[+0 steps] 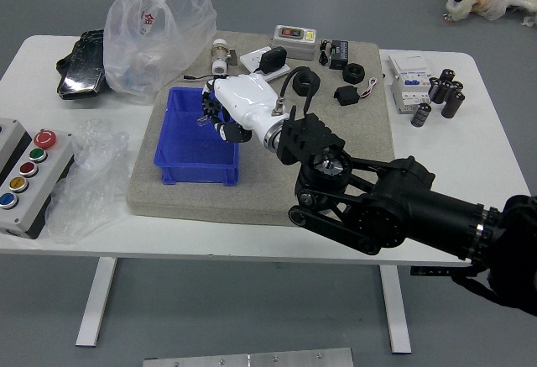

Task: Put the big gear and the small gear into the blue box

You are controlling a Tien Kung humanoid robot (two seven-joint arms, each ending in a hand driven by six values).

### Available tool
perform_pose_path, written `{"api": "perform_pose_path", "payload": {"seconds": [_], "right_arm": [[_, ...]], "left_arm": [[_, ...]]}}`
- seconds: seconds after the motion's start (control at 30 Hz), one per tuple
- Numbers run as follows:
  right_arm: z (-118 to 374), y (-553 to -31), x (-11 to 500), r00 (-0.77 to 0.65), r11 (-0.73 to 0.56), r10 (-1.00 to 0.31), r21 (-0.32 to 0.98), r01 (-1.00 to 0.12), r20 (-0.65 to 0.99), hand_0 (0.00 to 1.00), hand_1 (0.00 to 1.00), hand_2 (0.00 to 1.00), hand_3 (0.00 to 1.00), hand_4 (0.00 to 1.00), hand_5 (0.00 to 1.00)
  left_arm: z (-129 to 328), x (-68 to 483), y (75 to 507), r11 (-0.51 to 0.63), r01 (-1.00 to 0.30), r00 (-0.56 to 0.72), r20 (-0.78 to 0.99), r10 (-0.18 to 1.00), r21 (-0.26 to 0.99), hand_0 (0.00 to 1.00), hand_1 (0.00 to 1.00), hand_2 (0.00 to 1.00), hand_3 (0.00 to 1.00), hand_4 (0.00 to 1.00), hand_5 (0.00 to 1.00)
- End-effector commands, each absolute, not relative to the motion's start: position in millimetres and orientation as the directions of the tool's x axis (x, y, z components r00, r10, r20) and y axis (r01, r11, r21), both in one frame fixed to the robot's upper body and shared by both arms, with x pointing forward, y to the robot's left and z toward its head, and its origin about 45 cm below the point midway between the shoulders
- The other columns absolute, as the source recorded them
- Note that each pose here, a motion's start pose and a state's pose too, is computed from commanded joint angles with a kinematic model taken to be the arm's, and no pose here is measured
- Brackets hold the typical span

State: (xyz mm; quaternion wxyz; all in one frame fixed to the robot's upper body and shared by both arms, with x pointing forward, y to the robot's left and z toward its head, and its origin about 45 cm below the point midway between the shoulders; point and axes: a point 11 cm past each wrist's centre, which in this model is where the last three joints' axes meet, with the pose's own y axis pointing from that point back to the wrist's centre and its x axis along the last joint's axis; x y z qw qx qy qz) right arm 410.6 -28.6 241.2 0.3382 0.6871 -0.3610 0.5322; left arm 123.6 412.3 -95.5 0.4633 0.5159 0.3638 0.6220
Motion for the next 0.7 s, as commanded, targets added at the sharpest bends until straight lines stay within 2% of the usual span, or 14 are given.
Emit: {"api": "perform_pose_path", "payload": {"seconds": [0.07, 0.1, 0.3, 0.33, 0.5, 0.53, 0.7], "right_arm": [[237, -28, 410, 0.171, -0.525, -0.143, 0.072, -0.848, 0.975, 0.476, 0.519, 0.570, 0.543, 0.534, 0.050], [235, -29, 410, 0.171, -0.528, -0.145, 0.070, -0.846, 0.975, 0.587, 0.690, 0.733, 0.656, 0.490, 0.295], [216, -36, 409, 0.198, -0.523, -0.120, 0.107, -0.846, 0.973, 0.587, 0.690, 0.733, 0.656, 0.490, 0.295], [213, -37, 409, 0.202, -0.521, -0.115, 0.113, -0.846, 0.973, 0.683, 0.789, 0.815, 0.711, 0.528, 0.293], [199, -42, 407, 0.238, -0.508, -0.080, 0.166, -0.845, 0.968, 0.683, 0.789, 0.815, 0.711, 0.528, 0.293], [197, -42, 406, 0.244, -0.509, -0.072, 0.174, -0.843, 0.967, 0.729, 0.824, 0.846, 0.811, 0.778, 0.373], [190, -42, 402, 0.259, -0.514, -0.055, 0.195, -0.835, 0.964, 0.729, 0.824, 0.846, 0.811, 0.778, 0.373]], "left_arm": [[-95, 124, 413, -0.307, -0.202, -0.036, 0.306, 0.951, 0.930, 0.698, 0.657, 0.644, 0.813, 0.681, 0.294], [-95, 125, 413, -0.307, -0.204, -0.035, 0.306, 0.951, 0.930, 0.698, 0.657, 0.644, 0.812, 0.681, 0.295], [-95, 128, 412, -0.303, -0.213, -0.030, 0.304, 0.952, 0.929, 0.698, 0.657, 0.644, 0.812, 0.681, 0.295], [-95, 128, 412, -0.303, -0.213, -0.029, 0.304, 0.952, 0.929, 0.698, 0.657, 0.642, 0.811, 0.681, 0.297], [-95, 128, 411, -0.301, -0.212, -0.028, 0.302, 0.953, 0.930, 0.698, 0.657, 0.642, 0.811, 0.681, 0.297], [-95, 128, 411, -0.301, -0.212, -0.027, 0.302, 0.953, 0.930, 0.698, 0.657, 0.642, 0.808, 0.680, 0.295], [-95, 129, 410, -0.299, -0.213, -0.026, 0.300, 0.953, 0.930, 0.698, 0.657, 0.642, 0.808, 0.680, 0.295]]}}
